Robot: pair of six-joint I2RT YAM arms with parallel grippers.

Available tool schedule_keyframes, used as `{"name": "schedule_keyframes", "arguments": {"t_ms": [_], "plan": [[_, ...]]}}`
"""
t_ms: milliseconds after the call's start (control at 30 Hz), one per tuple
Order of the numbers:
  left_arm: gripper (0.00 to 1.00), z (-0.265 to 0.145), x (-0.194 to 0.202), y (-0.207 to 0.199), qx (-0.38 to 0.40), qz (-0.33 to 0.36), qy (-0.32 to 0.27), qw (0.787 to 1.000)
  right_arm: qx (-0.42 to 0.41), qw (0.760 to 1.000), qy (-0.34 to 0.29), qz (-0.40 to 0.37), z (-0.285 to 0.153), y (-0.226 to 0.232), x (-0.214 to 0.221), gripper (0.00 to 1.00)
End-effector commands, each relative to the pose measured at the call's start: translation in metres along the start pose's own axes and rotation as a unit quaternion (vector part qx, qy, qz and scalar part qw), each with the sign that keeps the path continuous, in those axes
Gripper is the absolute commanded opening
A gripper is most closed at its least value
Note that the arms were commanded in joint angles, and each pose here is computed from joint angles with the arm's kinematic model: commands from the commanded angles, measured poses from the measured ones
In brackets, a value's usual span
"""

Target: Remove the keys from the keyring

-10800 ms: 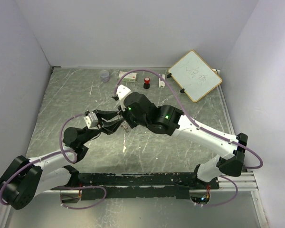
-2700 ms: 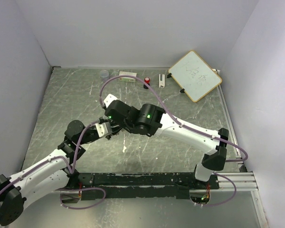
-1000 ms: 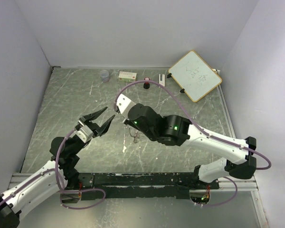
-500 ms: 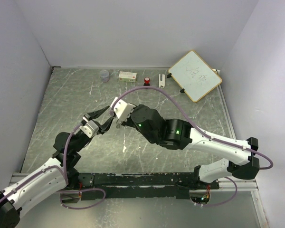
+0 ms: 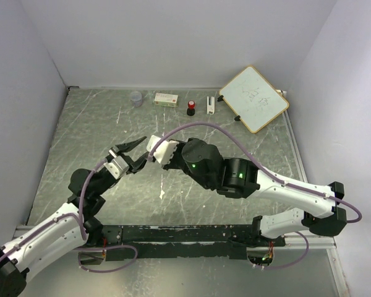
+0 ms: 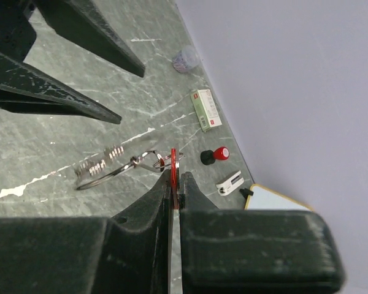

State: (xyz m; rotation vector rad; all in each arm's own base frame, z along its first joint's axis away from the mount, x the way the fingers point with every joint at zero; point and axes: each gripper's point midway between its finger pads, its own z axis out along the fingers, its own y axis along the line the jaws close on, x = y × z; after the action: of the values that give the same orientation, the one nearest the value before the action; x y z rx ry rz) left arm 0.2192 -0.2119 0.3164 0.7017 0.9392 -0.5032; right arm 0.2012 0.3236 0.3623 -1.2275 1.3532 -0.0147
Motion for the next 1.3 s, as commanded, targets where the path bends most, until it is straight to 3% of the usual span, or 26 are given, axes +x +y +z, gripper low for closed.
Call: {"name": "schedule_keyframes", "arguments": {"t_ms": [0,233,667,1267], "plan": [[0.54,0.013,-0.033,-0.010,0.043,-0.009,-0.049,0.998,-0.003,0.999,-0.035,-0.015,-0.008,-0.005,-0.012,0.00],[0.53,0.020,-0.057,-0.028,0.106,-0.016,-0.088,0.990,-0.004,0.998,-0.050,-0.039,-0.013,-0.009,-0.020,0.00],[0.51,0.019,-0.067,-0.059,0.222,-0.007,-0.065,0.973,0.001,0.996,-0.073,-0.047,-0.029,-0.017,-0.025,0.00],[0.60,0.033,-0.075,-0.059,0.239,-0.017,-0.072,0.968,-0.034,0.993,-0.098,-0.058,-0.039,-0.007,-0.031,0.00]]}}
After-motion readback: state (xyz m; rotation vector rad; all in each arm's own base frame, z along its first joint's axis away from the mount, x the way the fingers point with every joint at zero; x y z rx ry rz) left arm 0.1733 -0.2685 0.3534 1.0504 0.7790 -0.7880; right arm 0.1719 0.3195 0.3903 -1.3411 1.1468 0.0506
